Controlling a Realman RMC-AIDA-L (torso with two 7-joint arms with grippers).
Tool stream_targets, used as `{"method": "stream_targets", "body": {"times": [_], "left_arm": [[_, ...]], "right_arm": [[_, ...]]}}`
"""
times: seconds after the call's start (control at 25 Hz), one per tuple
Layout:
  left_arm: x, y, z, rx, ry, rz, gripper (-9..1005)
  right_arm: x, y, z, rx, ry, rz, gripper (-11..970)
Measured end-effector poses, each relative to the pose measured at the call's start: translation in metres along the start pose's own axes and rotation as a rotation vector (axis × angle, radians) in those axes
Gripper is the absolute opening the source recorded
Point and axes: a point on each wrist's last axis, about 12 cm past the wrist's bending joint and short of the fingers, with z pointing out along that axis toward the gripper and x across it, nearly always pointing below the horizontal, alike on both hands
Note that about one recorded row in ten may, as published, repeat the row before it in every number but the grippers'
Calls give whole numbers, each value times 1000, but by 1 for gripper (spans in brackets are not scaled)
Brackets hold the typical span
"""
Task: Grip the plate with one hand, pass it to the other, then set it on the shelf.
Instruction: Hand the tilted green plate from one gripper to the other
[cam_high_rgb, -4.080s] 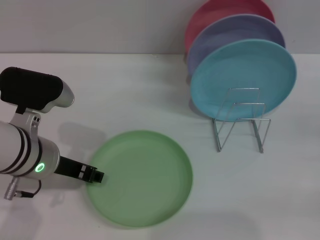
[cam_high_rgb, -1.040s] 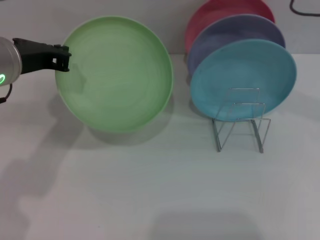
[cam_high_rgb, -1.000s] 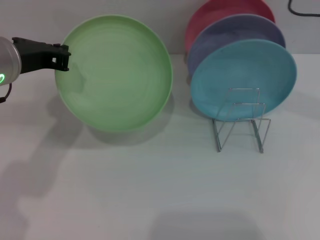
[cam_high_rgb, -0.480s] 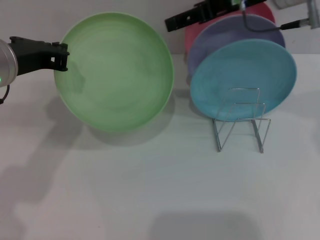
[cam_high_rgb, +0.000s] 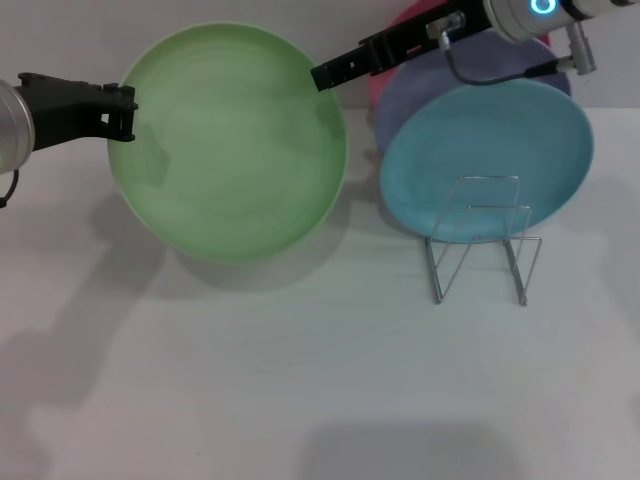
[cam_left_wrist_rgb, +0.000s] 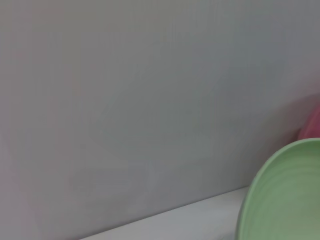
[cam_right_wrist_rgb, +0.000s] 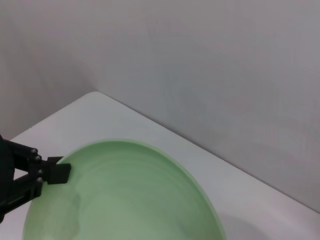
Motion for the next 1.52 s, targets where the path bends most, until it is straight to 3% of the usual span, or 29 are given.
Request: {"method": "stream_targets", "body": {"times": [0.4, 0.92, 1.08, 1.52], "left_arm": [[0, -1, 0, 3, -4, -2, 51], [0, -2, 0, 12, -6, -9, 61], [0, -2, 0, 13, -4, -9, 63], [0, -7, 0, 58, -10, -4, 71]], "right_arm": [[3, 4, 21, 9, 37, -38, 800], [5, 3, 24, 12, 29, -36, 783], [6, 3, 24, 14, 29, -41, 564], [3, 3, 26, 18, 17, -58, 546]]}}
